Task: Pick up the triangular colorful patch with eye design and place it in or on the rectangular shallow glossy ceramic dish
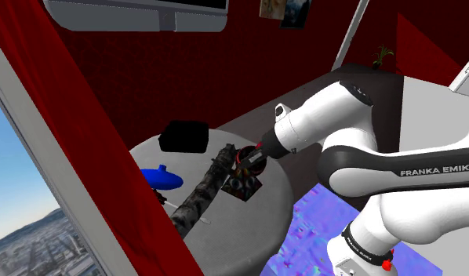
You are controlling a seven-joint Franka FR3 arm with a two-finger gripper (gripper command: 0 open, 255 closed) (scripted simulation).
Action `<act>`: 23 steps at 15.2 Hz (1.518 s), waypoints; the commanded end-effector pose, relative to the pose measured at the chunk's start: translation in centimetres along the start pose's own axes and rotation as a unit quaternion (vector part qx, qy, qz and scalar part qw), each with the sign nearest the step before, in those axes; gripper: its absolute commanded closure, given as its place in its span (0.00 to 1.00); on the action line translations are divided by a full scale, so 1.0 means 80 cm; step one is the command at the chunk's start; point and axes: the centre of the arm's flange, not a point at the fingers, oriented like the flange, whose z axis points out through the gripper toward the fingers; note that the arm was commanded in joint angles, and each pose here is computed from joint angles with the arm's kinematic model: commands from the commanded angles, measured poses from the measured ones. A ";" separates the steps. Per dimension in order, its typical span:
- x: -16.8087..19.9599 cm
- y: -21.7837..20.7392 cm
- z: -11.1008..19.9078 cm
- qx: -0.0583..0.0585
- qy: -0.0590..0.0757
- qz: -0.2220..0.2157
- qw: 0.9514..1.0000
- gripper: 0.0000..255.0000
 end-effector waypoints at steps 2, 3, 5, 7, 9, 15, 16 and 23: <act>0.011 -0.001 -0.016 0.000 0.000 0.000 1.000 1.00; 0.015 -0.002 -0.021 0.000 0.000 0.000 1.000 1.00; 0.022 -0.003 -0.032 0.000 0.000 0.000 1.000 1.00; 0.029 -0.004 -0.043 0.000 0.000 0.000 1.000 1.00; 0.044 -0.001 -0.037 0.000 0.000 0.000 1.000 1.00; 0.133 0.018 0.002 0.000 0.000 0.000 1.000 1.00; 0.147 0.022 0.009 0.000 0.000 0.000 1.000 1.00; 0.251 0.044 0.055 0.000 0.000 0.000 1.000 1.00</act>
